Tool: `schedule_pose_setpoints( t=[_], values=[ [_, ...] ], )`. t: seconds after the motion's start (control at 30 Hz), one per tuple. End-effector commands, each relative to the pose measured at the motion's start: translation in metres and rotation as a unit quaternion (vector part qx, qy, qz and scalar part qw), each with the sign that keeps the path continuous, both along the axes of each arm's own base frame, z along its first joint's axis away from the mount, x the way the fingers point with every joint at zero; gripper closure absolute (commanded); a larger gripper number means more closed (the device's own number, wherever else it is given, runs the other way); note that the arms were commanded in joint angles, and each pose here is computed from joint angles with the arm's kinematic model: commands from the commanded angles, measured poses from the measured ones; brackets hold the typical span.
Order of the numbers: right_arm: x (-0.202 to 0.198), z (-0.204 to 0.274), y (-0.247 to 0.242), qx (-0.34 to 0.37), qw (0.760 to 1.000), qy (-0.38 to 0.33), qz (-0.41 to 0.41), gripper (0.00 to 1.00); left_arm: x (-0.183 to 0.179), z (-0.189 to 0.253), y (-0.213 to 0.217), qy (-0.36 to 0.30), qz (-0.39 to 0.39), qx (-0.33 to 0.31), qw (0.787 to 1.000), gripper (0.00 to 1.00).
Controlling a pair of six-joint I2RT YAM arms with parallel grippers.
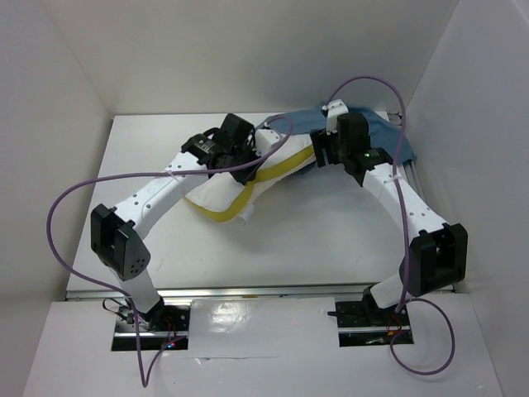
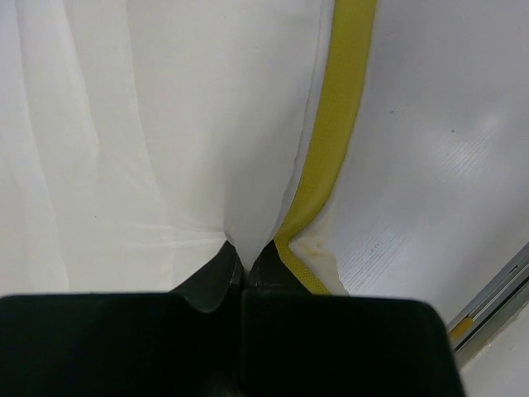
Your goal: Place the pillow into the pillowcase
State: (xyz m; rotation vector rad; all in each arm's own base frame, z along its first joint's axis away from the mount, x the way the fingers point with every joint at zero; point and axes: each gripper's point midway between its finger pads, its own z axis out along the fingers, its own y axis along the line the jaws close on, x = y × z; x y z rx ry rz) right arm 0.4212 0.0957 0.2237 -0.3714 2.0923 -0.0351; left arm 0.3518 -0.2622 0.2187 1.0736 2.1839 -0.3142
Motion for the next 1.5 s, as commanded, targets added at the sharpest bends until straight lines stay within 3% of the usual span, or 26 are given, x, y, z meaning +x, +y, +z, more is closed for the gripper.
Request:
schedule_pose_setpoints(
  t=[0.0, 0.1, 0.13, 0.17, 0.2, 0.27, 0.47, 0.63, 0.73, 0.93, 1.17, 1.37, 1.47],
  values=[
    [0.034, 0.043, -0.001, 0.019, 0.997, -0.077, -0.022, 0.17, -0.002, 0.029, -0.006, -0.032, -0.011, -0.036, 0.999, 1.0],
    [0.041, 0.04, -0.004, 0.01, 0.997, -0.077, -0.022, 0.31, -0.005, 0.029, -0.004, -0.033, -0.011, -0.036, 0.999, 1.0],
    [0.045, 0.039, -0.004, 0.013, 0.997, -0.075, -0.02, 0.41, -0.003, 0.031, -0.005, -0.037, -0.011, -0.039, 0.999, 1.0],
    [0.045, 0.043, 0.0, 0.02, 0.997, -0.078, -0.009, 0.54, -0.004, 0.027, -0.004, -0.032, -0.011, -0.036, 0.999, 1.0],
    [0.047, 0.04, 0.002, 0.028, 0.997, -0.068, 0.005, 0.8, -0.004, 0.027, -0.004, -0.032, -0.011, -0.036, 0.999, 1.0],
    [0.046, 0.045, 0.014, 0.044, 0.996, -0.063, 0.035, 0.98, -0.004, 0.027, -0.003, -0.037, -0.008, -0.035, 0.999, 1.0],
    [0.023, 0.085, 0.072, 0.108, 0.982, -0.053, 0.143, 1.0, 0.004, 0.024, -0.002, -0.031, 0.012, -0.04, 0.999, 1.0],
    [-0.052, 0.086, 0.164, 0.13, 0.946, 0.011, 0.296, 1.0, 0.025, 0.033, -0.009, -0.028, 0.049, -0.069, 0.996, 1.0],
    [-0.09, 0.07, 0.193, 0.122, 0.924, 0.054, 0.358, 1.0, 0.043, 0.059, -0.008, -0.042, 0.075, -0.104, 0.991, 1.0],
    [-0.126, 0.061, 0.2, 0.13, 0.892, 0.112, 0.419, 1.0, 0.072, 0.089, 0.018, -0.064, 0.131, -0.141, 0.979, 1.0],
    [-0.129, 0.092, 0.222, 0.162, 0.87, 0.072, 0.46, 1.0, 0.077, 0.1, 0.025, -0.064, 0.145, -0.162, 0.974, 1.0],
    [-0.083, 0.09, 0.247, 0.166, 0.882, 0.053, 0.438, 1.0, 0.073, 0.096, 0.02, -0.047, 0.139, -0.172, 0.974, 1.0],
    [-0.083, 0.098, 0.267, 0.183, 0.87, 0.053, 0.455, 1.0, 0.071, 0.101, 0.016, -0.04, 0.138, -0.186, 0.972, 1.0]
  ],
)
